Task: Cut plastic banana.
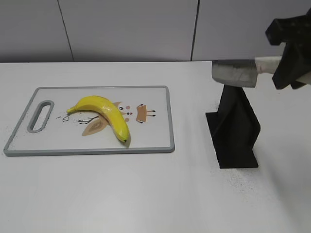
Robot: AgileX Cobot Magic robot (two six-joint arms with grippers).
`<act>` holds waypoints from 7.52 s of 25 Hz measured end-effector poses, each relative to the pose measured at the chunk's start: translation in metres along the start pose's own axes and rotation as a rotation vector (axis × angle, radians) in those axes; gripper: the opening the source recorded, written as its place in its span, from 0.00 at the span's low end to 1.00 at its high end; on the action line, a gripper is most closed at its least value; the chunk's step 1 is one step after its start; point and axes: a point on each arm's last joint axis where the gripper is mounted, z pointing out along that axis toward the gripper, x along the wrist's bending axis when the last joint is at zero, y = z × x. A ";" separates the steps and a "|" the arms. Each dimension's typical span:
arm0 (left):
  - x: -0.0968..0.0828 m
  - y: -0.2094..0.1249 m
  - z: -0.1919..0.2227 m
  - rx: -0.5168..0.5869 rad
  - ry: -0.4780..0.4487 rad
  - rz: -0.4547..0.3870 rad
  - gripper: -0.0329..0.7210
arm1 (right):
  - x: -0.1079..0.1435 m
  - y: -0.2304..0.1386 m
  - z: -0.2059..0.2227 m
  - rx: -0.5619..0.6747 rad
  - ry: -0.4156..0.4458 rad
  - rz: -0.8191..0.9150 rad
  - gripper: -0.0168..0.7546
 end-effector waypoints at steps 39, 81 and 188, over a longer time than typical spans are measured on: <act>-0.028 0.217 0.230 0.105 -0.742 0.987 0.72 | 0.064 0.129 0.098 -0.200 0.366 -1.460 0.24; -0.052 0.186 0.305 0.226 -0.810 1.043 0.04 | 0.061 0.146 0.138 -0.184 0.307 -1.557 0.24; 0.020 0.237 0.186 0.551 -0.185 -0.001 0.83 | 0.019 0.073 0.013 -0.090 -0.018 -0.202 0.23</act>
